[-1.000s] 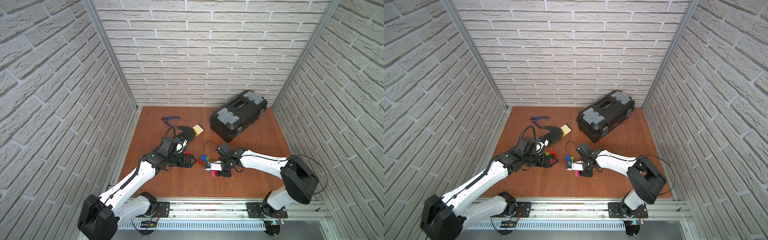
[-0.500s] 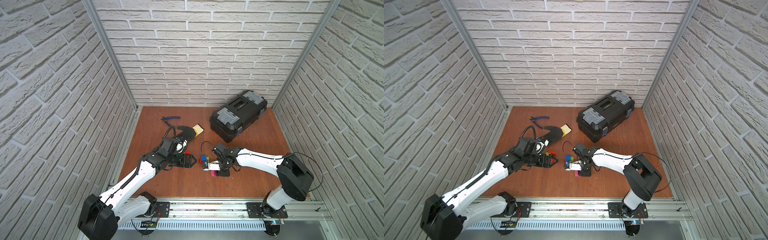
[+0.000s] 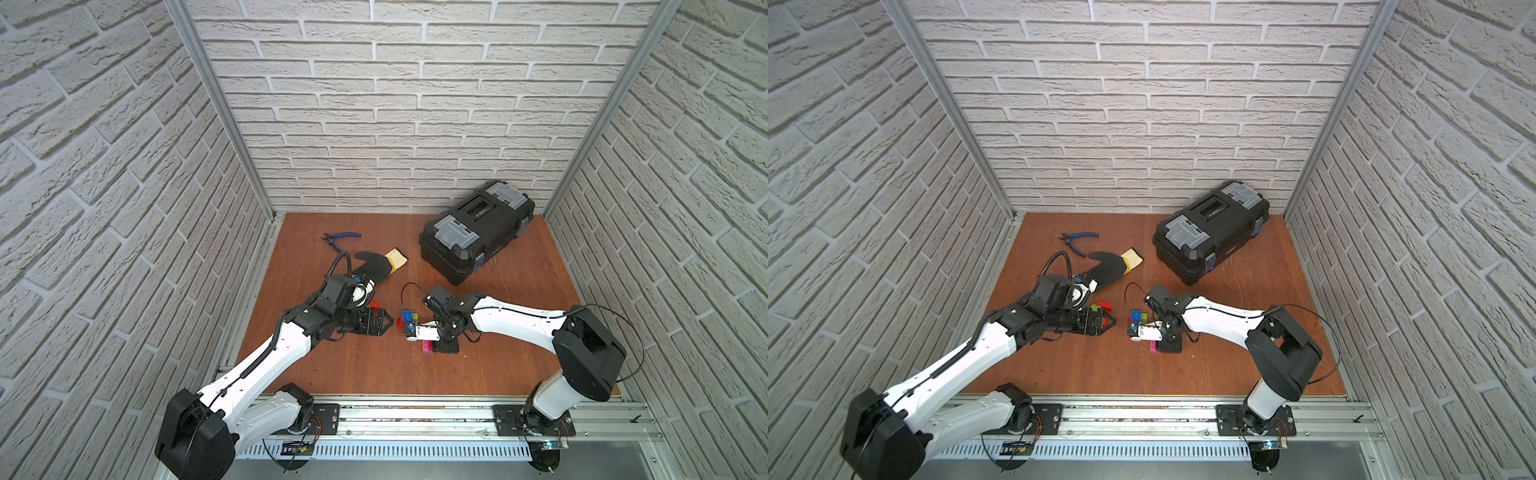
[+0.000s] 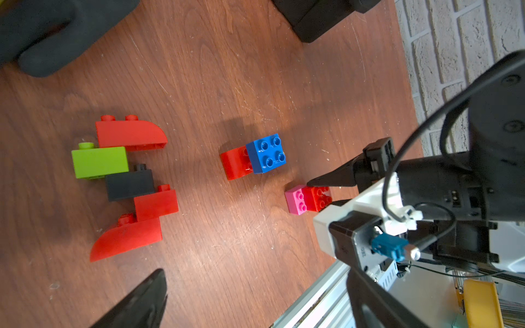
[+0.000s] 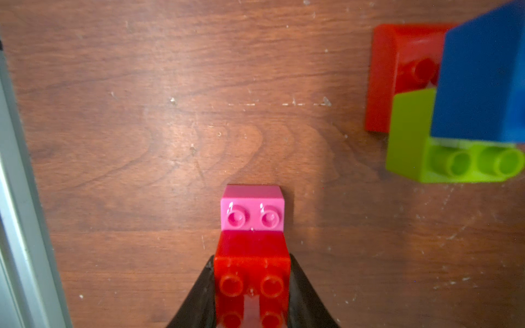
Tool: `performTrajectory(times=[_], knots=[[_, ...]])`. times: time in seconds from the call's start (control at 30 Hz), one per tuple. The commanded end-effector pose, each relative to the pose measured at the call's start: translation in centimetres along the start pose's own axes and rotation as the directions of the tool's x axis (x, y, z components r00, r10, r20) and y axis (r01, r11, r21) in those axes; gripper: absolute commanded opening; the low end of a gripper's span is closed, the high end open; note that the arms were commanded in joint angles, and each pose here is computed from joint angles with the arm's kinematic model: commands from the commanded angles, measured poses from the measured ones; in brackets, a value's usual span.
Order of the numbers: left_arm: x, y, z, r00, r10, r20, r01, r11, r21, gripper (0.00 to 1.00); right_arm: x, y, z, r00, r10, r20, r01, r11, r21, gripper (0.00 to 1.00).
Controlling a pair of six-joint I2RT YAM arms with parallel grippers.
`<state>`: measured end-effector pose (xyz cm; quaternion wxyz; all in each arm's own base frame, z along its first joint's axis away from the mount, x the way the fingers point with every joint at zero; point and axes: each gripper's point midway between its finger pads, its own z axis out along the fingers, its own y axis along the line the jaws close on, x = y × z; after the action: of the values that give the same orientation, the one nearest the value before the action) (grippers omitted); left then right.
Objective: Assemble the letter s with lego
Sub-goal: Assemble the lego brick with the lego brick, then pick up the lego brick from the center of the board.
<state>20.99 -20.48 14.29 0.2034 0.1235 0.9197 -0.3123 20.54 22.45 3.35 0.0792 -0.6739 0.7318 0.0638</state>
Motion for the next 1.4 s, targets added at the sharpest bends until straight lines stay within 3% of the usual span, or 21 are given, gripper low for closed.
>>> performTrajectory(times=[0.0,0.4,0.53,0.67,0.83,1.0,1.13,1.37], knots=[[-1.1,-1.0,-0.9,0.998,0.031,0.045,-0.032,0.999,0.020,0.98,0.0,0.0,-0.7,1.000,0.004,-0.008,-0.004,1.000,0.010,0.42],[-1.6,-1.5,-0.8,0.995,0.092,0.044,-0.092,0.996,0.008,0.98,-0.9,-0.8,-3.8,0.995,0.003,0.098,-0.014,0.994,0.110,0.56],[-2.1,-2.0,-0.9,0.988,0.145,0.054,-0.144,0.989,-0.005,0.98,-1.3,-1.5,-5.0,0.975,0.057,0.213,-0.092,0.983,0.157,0.61],[-2.5,-2.9,-0.9,0.970,0.232,0.067,-0.231,0.973,-0.013,0.98,-2.1,-2.2,-6.7,0.921,0.143,0.362,-0.218,0.961,0.173,0.67],[-2.6,-3.9,-0.6,0.934,0.356,0.040,-0.355,0.934,-0.029,0.98,-1.1,-2.8,-8.7,0.822,0.302,0.484,-0.414,0.899,0.142,0.74],[-2.4,-4.7,0.3,0.885,0.466,-0.008,-0.466,0.884,-0.031,0.98,0.3,-2.5,-10.5,0.652,0.500,0.569,-0.605,0.796,-0.007,0.80],[-2.2,-5.7,1.3,0.846,0.533,-0.020,-0.533,0.846,-0.010,0.98,0.8,-1.6,-11.3,0.519,0.637,0.570,-0.699,0.700,-0.146,0.81],[-1.6,-7.9,3.3,0.783,0.622,-0.013,-0.619,0.780,0.085,0.98,2.4,-1.7,-10.7,0.353,0.795,0.493,-0.822,0.515,-0.241,0.87]])
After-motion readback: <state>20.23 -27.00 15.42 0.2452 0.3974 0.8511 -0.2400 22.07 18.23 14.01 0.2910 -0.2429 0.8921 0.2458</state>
